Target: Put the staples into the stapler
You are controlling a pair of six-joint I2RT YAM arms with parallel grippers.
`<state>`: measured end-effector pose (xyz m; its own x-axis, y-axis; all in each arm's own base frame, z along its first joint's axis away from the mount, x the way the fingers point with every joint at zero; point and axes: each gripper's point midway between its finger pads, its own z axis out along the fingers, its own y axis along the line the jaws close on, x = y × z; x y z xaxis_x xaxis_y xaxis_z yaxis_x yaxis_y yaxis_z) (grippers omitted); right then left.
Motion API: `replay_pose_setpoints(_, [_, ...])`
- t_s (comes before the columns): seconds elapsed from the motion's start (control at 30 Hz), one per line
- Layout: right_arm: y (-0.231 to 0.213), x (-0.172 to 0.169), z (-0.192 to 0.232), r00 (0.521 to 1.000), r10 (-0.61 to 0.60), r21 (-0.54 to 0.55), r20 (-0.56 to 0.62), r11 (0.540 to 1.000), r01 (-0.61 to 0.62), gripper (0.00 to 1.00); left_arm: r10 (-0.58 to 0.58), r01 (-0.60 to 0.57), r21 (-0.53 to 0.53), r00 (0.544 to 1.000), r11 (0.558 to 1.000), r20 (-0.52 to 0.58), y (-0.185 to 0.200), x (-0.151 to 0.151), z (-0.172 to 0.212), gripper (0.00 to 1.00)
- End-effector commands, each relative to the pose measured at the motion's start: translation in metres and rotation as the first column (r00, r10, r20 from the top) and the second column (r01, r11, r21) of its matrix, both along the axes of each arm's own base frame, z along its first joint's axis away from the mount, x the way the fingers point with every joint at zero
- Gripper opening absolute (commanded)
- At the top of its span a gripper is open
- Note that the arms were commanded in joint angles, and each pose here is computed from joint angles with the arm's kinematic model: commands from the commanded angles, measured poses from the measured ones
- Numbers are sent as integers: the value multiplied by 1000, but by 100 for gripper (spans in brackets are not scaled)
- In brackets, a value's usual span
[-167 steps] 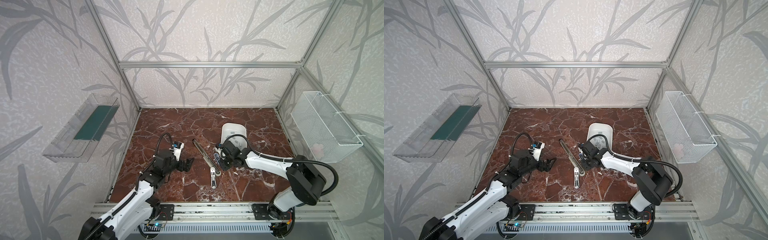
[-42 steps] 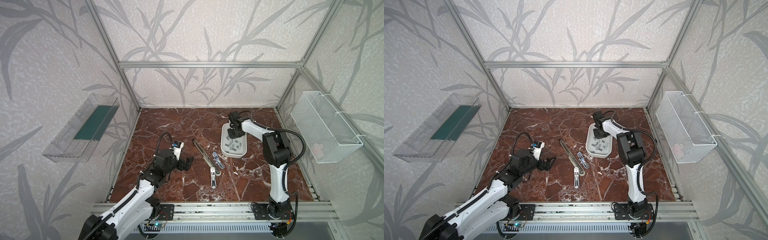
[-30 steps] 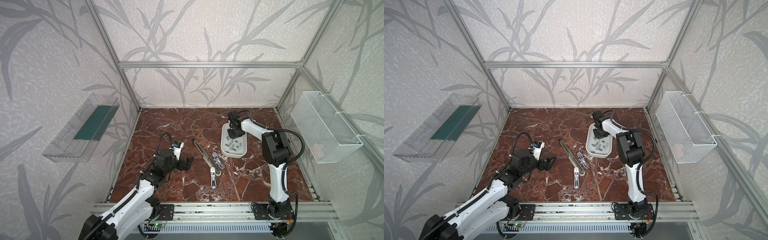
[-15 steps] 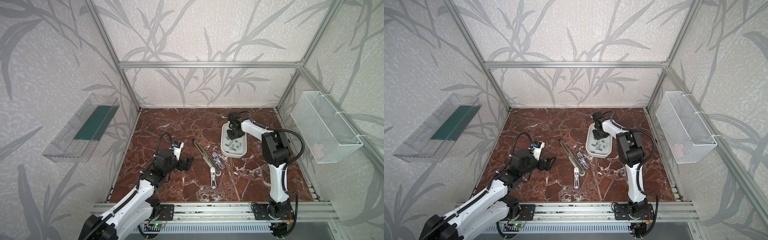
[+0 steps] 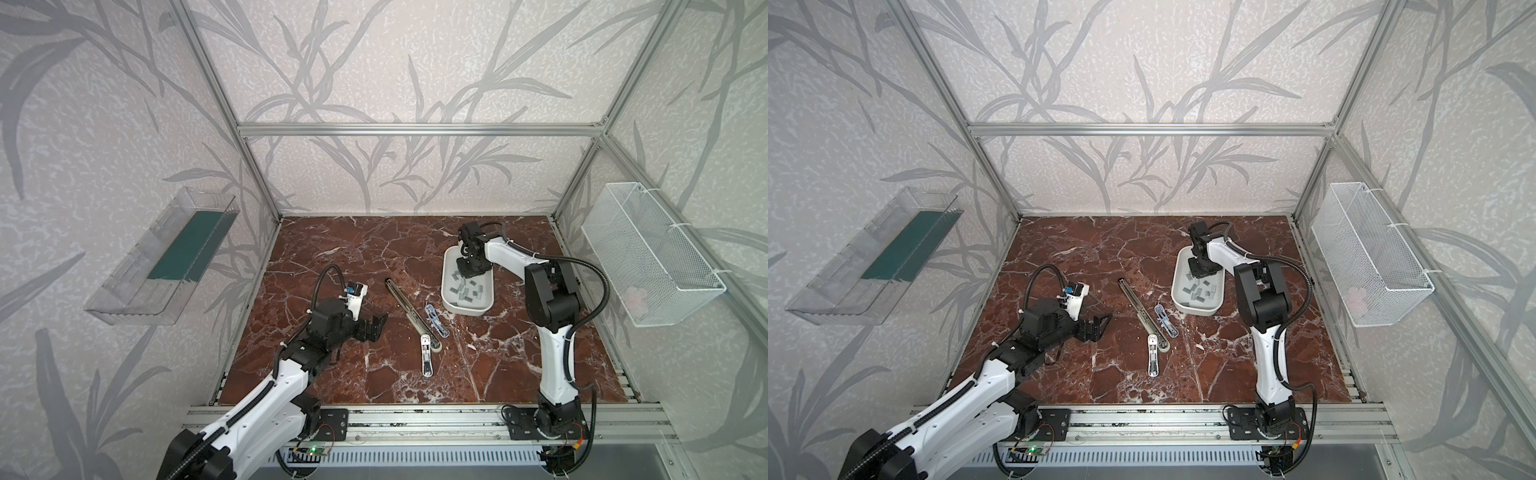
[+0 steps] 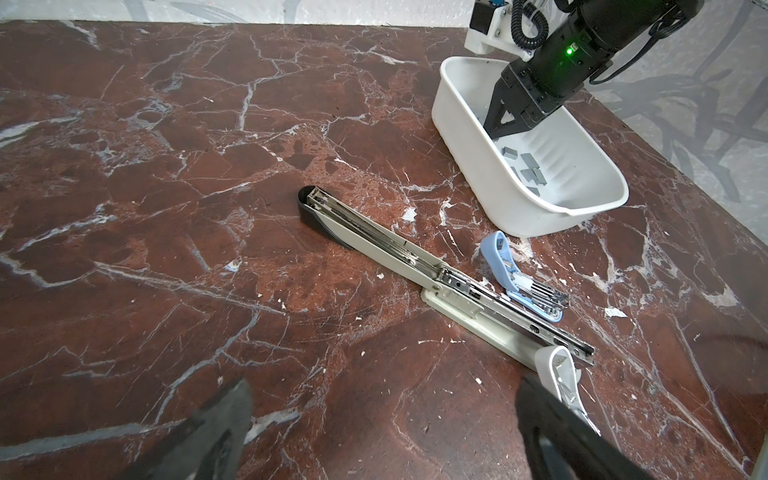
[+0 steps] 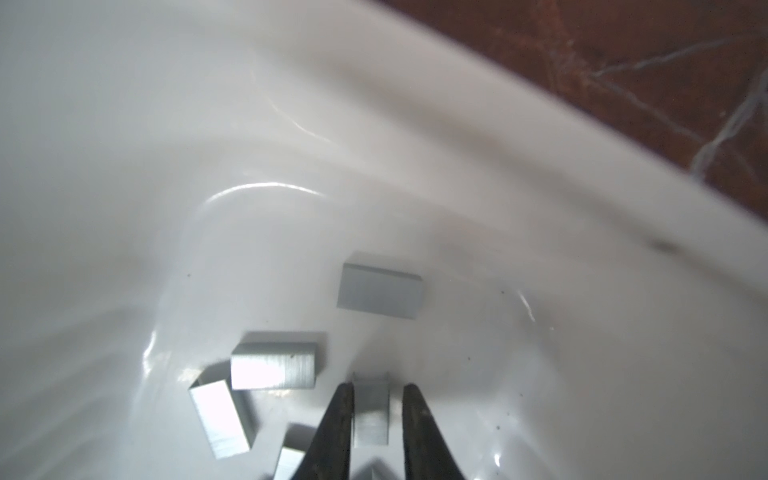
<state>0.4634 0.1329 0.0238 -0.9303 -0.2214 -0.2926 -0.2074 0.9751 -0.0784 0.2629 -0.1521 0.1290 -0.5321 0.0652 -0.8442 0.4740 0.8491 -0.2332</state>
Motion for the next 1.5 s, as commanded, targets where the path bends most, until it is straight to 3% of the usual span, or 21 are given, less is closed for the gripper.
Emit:
replay_pose_setpoints(0.0, [1, -1, -3, 1000, -2, 7, -29, 1000, 3, 23, -2, 2, -1, 1000, 1000, 20, 1, 0, 2, 99])
replay_pose_setpoints(0.57, [3, 2, -7, 999, 3, 4, -52, 1000, -3, 23, -1, 1, -1, 1000, 1000, 19, 1, 0, 2, 99])
replay_pose_setpoints(1.0, [1, -1, -5, 999, -6, -2, -47, 1000, 6, 12, -2, 2, -2, 1000, 1000, 20, 1, 0, 2, 99])
replay_pose_setpoints(1.1, [12, -11, 13, 1000, 15, 13, -22, 1000, -15, 11, -1, 1, 0, 1000, 1000, 18, 1, 0, 1, 99])
replay_pose_setpoints(1.2, [23, -26, 54, 996, 60, -57, 68, 997, -56, 11, 8, -8, 2, 1000, 1000, 10, 2, 2, -1, 99])
replay_pose_setpoints(1.47, [68, -102, 124, 966, 171, 71, 195, 980, -188, 13, 49, -49, 14, 999, 999, -7, 8, 5, -4, 99])
